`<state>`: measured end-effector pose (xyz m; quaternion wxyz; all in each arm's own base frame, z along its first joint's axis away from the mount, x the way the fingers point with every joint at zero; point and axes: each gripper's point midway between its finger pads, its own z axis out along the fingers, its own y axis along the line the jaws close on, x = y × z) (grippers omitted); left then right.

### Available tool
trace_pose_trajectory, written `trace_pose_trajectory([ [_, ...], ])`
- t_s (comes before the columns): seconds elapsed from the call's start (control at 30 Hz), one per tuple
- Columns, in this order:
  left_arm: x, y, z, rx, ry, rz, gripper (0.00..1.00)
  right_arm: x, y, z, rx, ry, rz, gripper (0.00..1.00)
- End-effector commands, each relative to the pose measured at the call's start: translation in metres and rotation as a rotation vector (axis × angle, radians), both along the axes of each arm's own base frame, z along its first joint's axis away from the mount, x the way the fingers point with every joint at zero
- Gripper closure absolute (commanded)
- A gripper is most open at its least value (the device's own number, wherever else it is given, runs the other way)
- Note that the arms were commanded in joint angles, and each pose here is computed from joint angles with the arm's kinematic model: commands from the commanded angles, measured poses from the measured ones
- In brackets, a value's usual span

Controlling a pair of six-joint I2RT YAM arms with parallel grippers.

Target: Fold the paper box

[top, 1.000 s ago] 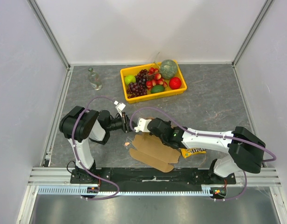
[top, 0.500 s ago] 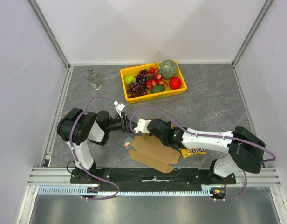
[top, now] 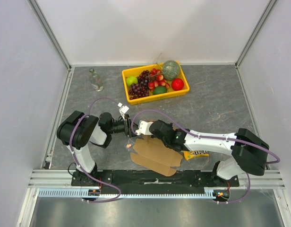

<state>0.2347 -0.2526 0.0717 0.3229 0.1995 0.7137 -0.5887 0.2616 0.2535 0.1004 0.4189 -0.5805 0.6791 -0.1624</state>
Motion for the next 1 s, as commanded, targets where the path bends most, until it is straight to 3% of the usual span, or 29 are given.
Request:
trace_pose_trajectory([
  [0.0,0.006,-0.009,0.049,-0.112,-0.372,-0.034,0.36,0.001,0.013,0.017,0.056,-0.011,0.022,1.00],
  [0.47,0.012,-0.016,0.049,-0.094,-0.424,0.014,0.34,-0.005,0.018,0.013,0.062,0.030,0.059,1.00],
  [0.97,0.020,-0.018,0.030,0.120,-0.469,0.134,0.34,-0.010,0.020,0.019,0.076,0.028,0.071,1.00],
])
